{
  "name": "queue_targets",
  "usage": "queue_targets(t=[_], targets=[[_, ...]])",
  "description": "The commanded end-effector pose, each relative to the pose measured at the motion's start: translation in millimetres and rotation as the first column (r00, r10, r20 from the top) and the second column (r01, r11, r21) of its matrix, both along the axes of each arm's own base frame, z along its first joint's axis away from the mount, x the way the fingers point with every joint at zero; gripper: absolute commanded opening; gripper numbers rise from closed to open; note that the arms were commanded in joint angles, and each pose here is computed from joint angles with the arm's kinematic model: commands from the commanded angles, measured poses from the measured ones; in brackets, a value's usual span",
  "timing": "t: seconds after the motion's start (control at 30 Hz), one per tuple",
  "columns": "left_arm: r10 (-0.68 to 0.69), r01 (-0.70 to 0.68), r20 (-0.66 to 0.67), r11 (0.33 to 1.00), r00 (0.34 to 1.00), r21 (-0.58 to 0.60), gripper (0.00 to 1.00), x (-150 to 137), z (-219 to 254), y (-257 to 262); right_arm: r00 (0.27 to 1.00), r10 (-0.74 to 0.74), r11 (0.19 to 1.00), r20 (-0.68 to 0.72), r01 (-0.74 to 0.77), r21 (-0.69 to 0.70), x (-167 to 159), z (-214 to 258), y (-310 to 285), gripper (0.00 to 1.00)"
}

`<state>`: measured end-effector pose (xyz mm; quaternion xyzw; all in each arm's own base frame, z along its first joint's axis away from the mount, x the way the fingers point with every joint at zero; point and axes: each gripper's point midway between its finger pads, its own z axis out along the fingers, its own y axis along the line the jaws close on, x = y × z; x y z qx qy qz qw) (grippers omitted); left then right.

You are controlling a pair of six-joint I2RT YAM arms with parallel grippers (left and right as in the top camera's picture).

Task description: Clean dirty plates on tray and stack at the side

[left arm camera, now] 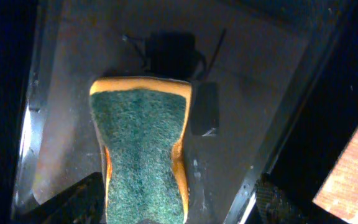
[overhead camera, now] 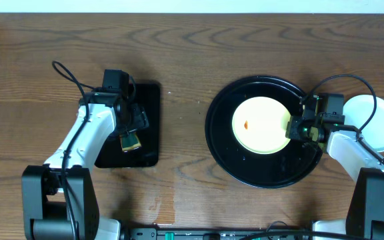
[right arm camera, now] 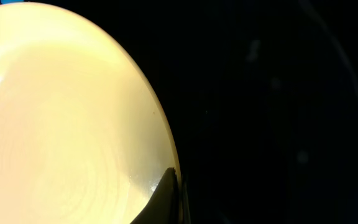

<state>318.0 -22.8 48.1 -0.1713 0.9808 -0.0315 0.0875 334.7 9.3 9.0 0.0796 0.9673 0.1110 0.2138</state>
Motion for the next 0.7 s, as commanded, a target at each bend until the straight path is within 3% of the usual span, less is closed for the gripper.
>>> queue_targets(t=[0.0,0.07,0.23,0.4,0.67], targets=[[0.121,-0.119,-0.043,0.991,0.992,0.054,0.45,-8,-13,13,0.999,-0.024,0.999,-0.023,0.025,0.029,-3,-5,4,0.01],[0.157,-0.151,-0.049,0.984,0.986,0.096,0.32,-10,-17,20,0.999,-0.026,0.999,-0.023,0.026,0.029,-3,-5,4,0.01],[0.197,-0.179,-0.086,0.967,0.977,0.183,0.28,-19,-39,35,0.999,-0.026,0.999,-0.023,0.026,0.029,-4,-5,4,0.01],[0.183,-0.155,-0.138,0.969,0.973,0.193,0.08,-24,-64,35,0.999,-0.026,0.999,-0.023,0.026,0.03,-4,-5,4,0.01],[-0.042,0.037,-0.124,0.998,0.991,-0.047,0.08,-8,-60,-8,0.999,-0.033,0.999,-0.029,0.034,0.033,-4,-6,4,0.01]])
